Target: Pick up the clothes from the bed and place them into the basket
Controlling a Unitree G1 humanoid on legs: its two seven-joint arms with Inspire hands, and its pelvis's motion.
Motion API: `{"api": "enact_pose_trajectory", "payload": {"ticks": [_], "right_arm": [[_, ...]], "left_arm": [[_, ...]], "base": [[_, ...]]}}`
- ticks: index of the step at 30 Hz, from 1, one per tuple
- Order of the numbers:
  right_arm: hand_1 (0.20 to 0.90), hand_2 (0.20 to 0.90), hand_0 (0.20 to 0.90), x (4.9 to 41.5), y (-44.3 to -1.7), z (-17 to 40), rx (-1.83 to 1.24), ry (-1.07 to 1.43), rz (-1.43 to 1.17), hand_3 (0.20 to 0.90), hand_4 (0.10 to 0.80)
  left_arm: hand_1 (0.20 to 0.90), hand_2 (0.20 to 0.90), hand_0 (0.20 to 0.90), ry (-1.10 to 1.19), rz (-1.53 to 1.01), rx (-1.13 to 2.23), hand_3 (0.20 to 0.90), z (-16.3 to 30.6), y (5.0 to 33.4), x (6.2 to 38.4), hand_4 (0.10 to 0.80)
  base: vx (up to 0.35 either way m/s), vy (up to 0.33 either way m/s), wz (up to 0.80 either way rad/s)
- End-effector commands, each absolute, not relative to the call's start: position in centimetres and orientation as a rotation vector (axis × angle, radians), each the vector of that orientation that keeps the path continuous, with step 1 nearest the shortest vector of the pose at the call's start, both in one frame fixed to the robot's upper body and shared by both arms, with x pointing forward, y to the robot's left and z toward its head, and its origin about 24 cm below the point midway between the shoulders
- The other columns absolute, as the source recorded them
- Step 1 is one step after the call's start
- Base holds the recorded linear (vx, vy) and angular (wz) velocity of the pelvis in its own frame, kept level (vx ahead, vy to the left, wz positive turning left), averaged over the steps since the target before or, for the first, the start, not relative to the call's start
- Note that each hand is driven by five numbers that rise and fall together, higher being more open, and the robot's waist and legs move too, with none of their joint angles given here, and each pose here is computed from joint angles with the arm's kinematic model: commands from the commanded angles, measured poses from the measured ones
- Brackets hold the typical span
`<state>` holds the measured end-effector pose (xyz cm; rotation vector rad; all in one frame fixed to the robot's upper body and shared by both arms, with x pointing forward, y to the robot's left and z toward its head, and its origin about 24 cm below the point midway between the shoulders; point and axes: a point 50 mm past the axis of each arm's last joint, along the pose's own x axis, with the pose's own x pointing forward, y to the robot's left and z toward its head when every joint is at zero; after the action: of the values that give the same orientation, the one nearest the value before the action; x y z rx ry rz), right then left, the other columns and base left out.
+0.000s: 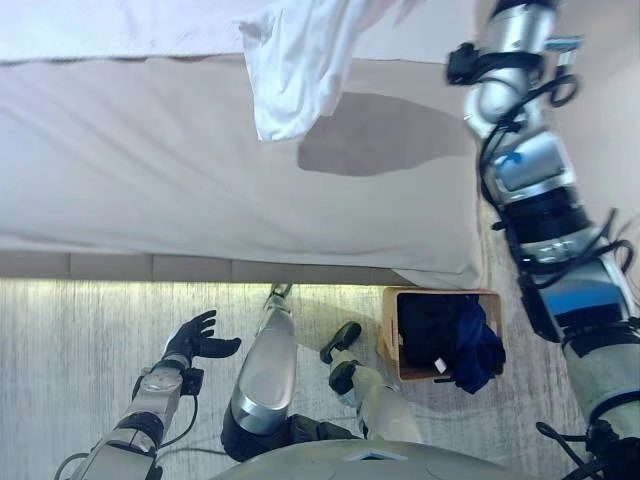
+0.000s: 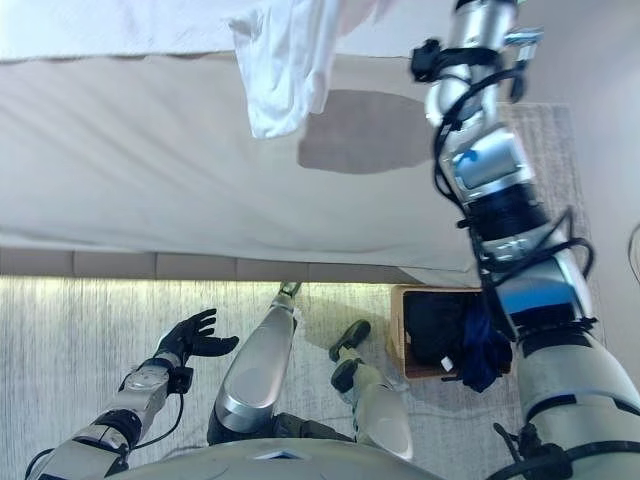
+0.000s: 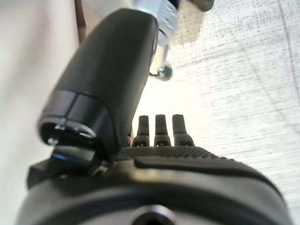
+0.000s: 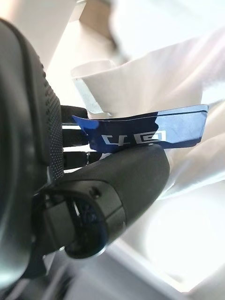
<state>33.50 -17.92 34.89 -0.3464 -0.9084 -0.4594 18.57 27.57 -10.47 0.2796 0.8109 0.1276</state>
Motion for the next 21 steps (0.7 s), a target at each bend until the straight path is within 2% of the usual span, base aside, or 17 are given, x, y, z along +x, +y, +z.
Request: {"api": "enact_pose_trajectory", "payload": {"ticks": [1, 10, 21], "right_arm": [[0.3, 0.3, 0.3, 31.4, -19.6, 36.4, -0.354, -1.022, -0.511, 0.2, 0.1], [0.3, 0.3, 0.3, 30.8, -24.7, 35.5, -0.454, -0.883, -0.578, 0.2, 0.1], [0.3, 0.3, 0.3, 30.5, -30.1, 30.7, -0.583, -0.617, -0.591, 0.2, 0.1]], "left_arm": [[0.9, 0.9, 0.9, 0.965, 0.084, 0.371, 0.9, -12.6, 27.3, 14.7, 0.8], [0.9, 0.9, 0.9, 1.067, 0.033, 0.354, 0.9, -13.7, 25.5, 14.5, 0.8], [0.9, 0.9, 0.9, 1.135, -0.01, 0.377, 0.9, -14.3, 25.6, 13.1, 0.8]], "base": [[0.118, -0.07, -0.34], [0.075, -0.088, -0.36], [0.01, -0.107, -0.29]]}}
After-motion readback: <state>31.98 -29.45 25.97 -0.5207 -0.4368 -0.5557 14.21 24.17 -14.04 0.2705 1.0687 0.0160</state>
